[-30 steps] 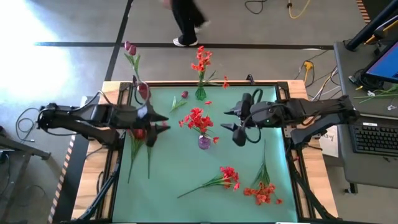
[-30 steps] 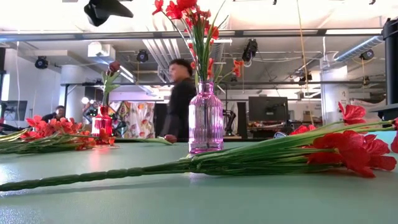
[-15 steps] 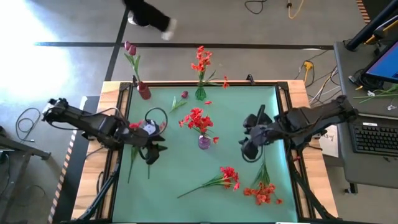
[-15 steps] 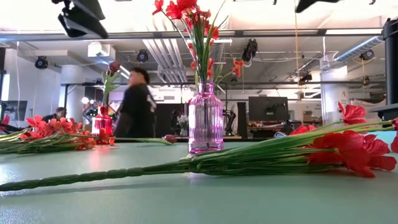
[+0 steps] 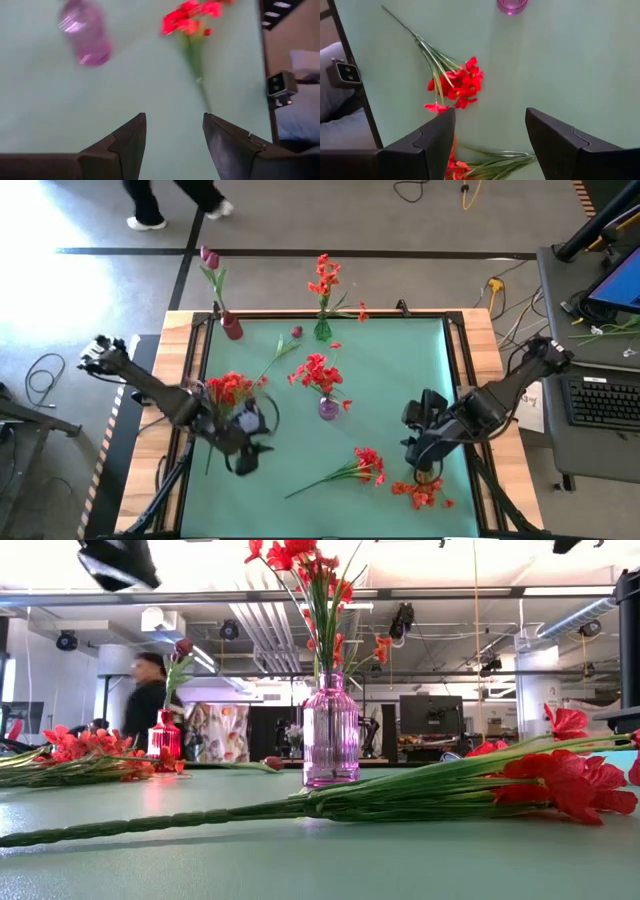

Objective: Sort flowers into vase by color
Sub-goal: Put the orange flowers into the purple vase

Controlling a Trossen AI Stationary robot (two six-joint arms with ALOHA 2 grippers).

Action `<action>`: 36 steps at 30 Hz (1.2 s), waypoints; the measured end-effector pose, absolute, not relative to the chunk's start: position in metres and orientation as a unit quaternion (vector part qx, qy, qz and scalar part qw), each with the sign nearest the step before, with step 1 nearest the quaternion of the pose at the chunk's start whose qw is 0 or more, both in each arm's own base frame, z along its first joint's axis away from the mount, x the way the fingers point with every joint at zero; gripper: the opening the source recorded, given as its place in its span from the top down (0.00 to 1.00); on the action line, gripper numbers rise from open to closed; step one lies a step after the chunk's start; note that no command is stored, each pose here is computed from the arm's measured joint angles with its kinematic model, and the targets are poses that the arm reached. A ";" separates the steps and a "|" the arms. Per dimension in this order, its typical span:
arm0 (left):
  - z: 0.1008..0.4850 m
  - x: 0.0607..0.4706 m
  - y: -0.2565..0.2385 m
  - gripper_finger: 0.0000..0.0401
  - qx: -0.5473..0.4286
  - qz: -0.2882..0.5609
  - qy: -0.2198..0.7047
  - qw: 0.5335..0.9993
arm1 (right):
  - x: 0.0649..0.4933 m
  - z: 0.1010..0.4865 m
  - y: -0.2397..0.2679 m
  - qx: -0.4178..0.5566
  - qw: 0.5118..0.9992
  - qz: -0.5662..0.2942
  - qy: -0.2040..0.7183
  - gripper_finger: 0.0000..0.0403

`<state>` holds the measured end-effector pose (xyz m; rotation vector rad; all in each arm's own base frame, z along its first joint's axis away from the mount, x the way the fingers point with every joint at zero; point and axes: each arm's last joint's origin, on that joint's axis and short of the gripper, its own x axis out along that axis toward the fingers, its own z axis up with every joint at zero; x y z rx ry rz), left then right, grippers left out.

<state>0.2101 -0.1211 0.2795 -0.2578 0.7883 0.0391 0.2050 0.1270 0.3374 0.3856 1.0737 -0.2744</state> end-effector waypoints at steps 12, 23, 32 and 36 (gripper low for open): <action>0.205 0.269 -0.184 0.54 -0.025 -0.009 0.349 0.937 | 0.219 0.319 0.139 0.150 0.844 -0.108 0.504 0.41; 0.156 0.294 -0.205 0.54 -0.039 -0.027 0.331 0.942 | 0.231 0.308 0.149 0.132 0.849 -0.104 0.500 0.36; 0.141 0.306 -0.207 0.54 0.031 -0.034 0.300 0.953 | 0.238 0.301 0.153 0.116 0.852 -0.096 0.501 0.34; 0.143 0.314 -0.202 0.54 0.036 0.037 0.273 0.961 | 0.238 0.300 0.157 0.115 0.854 -0.090 0.499 0.34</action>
